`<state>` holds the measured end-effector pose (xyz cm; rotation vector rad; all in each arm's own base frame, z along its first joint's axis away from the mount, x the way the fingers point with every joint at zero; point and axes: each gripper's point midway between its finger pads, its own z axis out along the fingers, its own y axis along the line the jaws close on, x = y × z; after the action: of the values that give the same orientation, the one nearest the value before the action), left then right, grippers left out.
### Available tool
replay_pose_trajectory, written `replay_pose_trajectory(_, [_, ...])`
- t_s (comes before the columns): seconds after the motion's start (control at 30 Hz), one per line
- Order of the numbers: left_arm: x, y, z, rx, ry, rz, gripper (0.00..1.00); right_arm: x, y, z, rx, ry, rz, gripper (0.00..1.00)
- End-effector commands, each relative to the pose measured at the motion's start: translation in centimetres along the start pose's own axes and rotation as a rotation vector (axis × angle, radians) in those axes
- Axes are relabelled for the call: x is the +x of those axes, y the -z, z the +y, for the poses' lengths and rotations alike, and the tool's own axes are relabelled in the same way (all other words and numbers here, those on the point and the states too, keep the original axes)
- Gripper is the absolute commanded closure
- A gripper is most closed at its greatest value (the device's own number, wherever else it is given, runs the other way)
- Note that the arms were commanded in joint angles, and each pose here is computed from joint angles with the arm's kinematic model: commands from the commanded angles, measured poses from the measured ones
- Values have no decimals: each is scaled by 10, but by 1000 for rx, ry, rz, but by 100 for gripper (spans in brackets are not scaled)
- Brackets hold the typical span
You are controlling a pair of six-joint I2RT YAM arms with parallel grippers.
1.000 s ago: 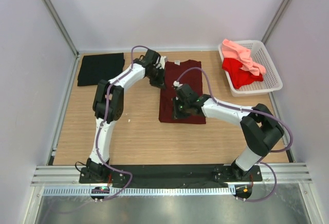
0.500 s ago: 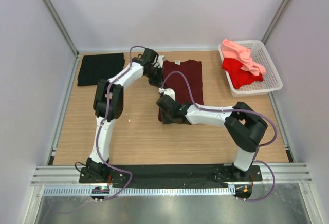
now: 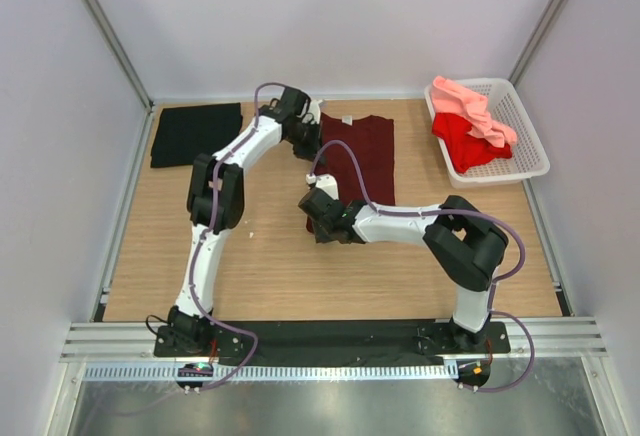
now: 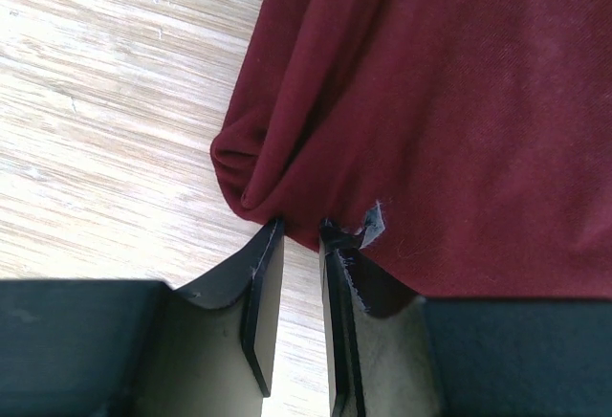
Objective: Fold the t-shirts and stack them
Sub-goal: Fold the tshirt
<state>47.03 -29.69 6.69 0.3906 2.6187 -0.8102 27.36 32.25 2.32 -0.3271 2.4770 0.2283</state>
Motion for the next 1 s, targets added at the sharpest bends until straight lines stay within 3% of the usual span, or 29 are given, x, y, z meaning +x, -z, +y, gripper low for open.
replay_pose_trajectory(0.0, [-16,4,-4,43,-9,-35,100,-5,-2,-1,17,-30,-26,71])
replay_pose_trajectory(0.43, [-34,8,-3,95,31,-67,98,6,-5,7,-37,-71,-7,71])
replay_pose_trajectory(0.67, [-29,36,14,-17,78,-85,57,-12,14,22,-111,-88,-29,71])
replay_pose_trajectory(0.83, [-27,96,35,-212,119,-181,54,-43,50,37,-195,-82,-51,68])
replay_pose_trajectory(0.97, [9,115,37,-263,161,-172,54,-47,62,16,-201,-144,-10,68])
